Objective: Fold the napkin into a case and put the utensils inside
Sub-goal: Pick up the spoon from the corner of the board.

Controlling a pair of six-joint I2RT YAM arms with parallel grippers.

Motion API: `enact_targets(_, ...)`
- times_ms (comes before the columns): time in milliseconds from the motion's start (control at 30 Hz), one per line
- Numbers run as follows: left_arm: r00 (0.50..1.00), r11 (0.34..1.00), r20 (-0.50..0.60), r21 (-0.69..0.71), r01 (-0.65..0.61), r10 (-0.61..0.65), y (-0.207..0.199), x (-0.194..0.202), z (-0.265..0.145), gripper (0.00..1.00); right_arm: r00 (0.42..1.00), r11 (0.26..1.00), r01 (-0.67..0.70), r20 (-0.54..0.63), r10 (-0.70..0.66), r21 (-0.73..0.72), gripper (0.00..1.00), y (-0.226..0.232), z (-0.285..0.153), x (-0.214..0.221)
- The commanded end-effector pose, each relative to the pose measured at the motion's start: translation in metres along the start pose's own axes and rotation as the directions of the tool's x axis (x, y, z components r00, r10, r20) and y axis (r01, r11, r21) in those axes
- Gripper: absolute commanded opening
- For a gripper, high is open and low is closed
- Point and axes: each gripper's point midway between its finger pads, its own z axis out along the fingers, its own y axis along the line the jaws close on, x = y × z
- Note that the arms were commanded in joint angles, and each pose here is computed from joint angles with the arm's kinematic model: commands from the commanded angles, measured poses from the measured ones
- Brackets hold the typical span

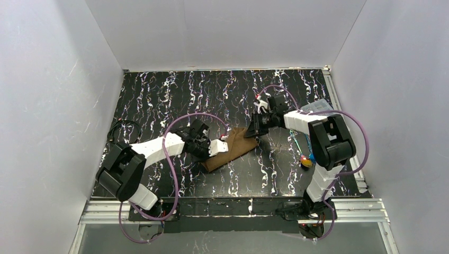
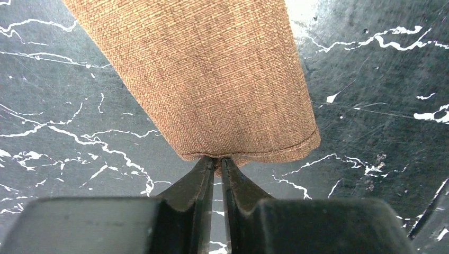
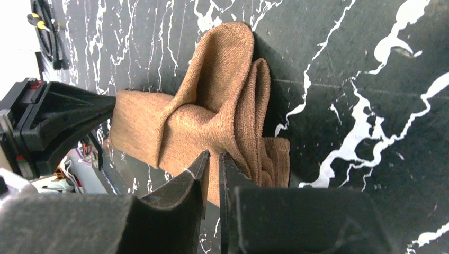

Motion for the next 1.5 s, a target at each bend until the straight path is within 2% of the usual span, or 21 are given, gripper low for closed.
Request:
enact_targets(0,0.989,0.998,-0.133,0.031,-0.061,0.064,-0.011,0.037,0.009,0.08,0.997,0.998,0.061,0.054,-0.063,0.028,0.23,0.008,0.0,-0.03)
enact_targets(100,0.989,0.998,-0.131,0.024,-0.06,0.063,-0.01,0.034,0.004,0.1,0.994,0.993,0.088,0.06,-0.093,0.084,0.33,0.011,-0.013,-0.044)
enact_targets(133,0.99,0.998,-0.128,0.024,-0.051,0.053,-0.01,0.032,0.001,0.14,0.992,0.988,0.097,0.064,-0.105,0.117,0.45,0.012,-0.02,-0.05)
enact_targets(167,0.992,0.999,-0.122,0.025,-0.038,0.04,-0.009,0.027,-0.005,0.2,0.991,0.982,0.106,0.071,-0.118,0.153,0.79,0.013,-0.028,-0.056)
enact_targets(200,0.993,0.999,-0.112,0.025,-0.021,0.024,-0.008,0.022,-0.011,0.28,0.987,0.974,0.116,0.085,-0.134,0.196,0.96,0.013,-0.036,-0.064)
enact_targets(233,0.996,1.0,-0.09,0.024,0.003,-0.001,-0.006,0.013,-0.018,0.34,0.985,0.962,0.113,0.096,-0.14,0.249,0.98,0.01,-0.046,-0.07)
enact_targets(333,0.995,0.993,-0.034,0.072,0.098,-0.096,-0.005,-0.007,-0.045,0.5,0.981,0.928,0.017,0.175,-0.088,0.372,0.99,-0.009,-0.082,-0.089)
enact_targets(467,0.983,0.972,0.015,0.151,0.18,-0.184,-0.002,-0.023,-0.08,0.53,0.961,0.851,-0.133,0.276,-0.015,0.507,0.99,-0.043,-0.135,-0.092)
enact_targets(600,0.972,0.967,0.072,0.139,0.213,-0.224,0.014,-0.028,-0.112,0.55,0.926,0.762,-0.308,0.364,0.102,0.57,0.99,-0.077,-0.179,-0.073)
enact_targets(667,0.965,0.966,0.106,0.119,0.229,-0.242,0.023,-0.034,-0.126,0.55,0.882,0.727,-0.421,0.434,0.187,0.542,0.99,-0.101,-0.203,-0.061)
enact_targets(767,0.951,0.962,0.154,0.095,0.255,-0.268,0.033,-0.046,-0.143,0.56,0.81,0.771,-0.537,0.465,0.357,0.343,0.99,-0.115,-0.206,-0.045)
enact_targets(833,0.94,0.955,0.175,0.084,0.283,-0.294,0.039,-0.052,-0.149,0.56,0.781,0.767,-0.579,0.46,0.423,0.277,0.99,-0.118,-0.206,-0.038)
enact_targets(900,0.927,0.946,0.19,0.083,0.313,-0.323,0.044,-0.057,-0.154,0.57,0.782,0.7,-0.598,0.475,0.403,0.39,0.99,-0.132,-0.219,-0.028)
enact_targets(1000,0.907,0.93,0.209,0.085,0.356,-0.366,0.056,-0.062,-0.159,0.57,0.776,0.573,-0.612,0.554,0.302,0.545,0.99,-0.146,-0.254,-0.018)
enact_targets(1133,0.874,0.905,0.235,0.097,0.414,-0.425,0.072,-0.062,-0.163,0.57,0.765,0.532,-0.621,0.593,0.251,0.576,0.99,-0.139,-0.264,-0.012)
enact_targets(1200,0.861,0.895,0.247,0.093,0.435,-0.444,0.079,-0.06,-0.166,0.58,0.773,0.499,-0.6,0.615,0.158,0.625,0.99,-0.133,-0.277,-0.018)
enact_targets(1300,0.844,0.886,0.276,0.075,0.457,-0.459,0.093,-0.059,-0.175,0.59,0.805,0.444,-0.501,0.588,-0.074,0.742,0.98,-0.107,-0.297,-0.043)
enact_targets(1333,0.839,0.883,0.286,0.067,0.465,-0.463,0.098,-0.059,-0.179,0.6,0.8,0.467,-0.481,0.589,-0.113,0.742,0.99,-0.1,-0.296,-0.051)
enact_targets(1367,0.831,0.878,0.297,0.063,0.475,-0.471,0.103,-0.059,-0.182,0.61,0.785,0.549,-0.459,0.609,-0.118,0.698,0.99,-0.091,-0.285,-0.062)
enact_targets(1433,0.814,0.864,0.309,0.057,0.501,-0.492,0.112,-0.058,-0.187,0.66,0.758,0.7,-0.439,0.651,-0.048,0.563,0.99,-0.078,-0.257,-0.072)
enact_targets(1467,0.805,0.855,0.311,0.056,0.515,-0.505,0.116,-0.057,-0.188,0.67,0.754,0.748,-0.453,0.656,0.03,0.486,0.99,-0.073,-0.242,-0.071)
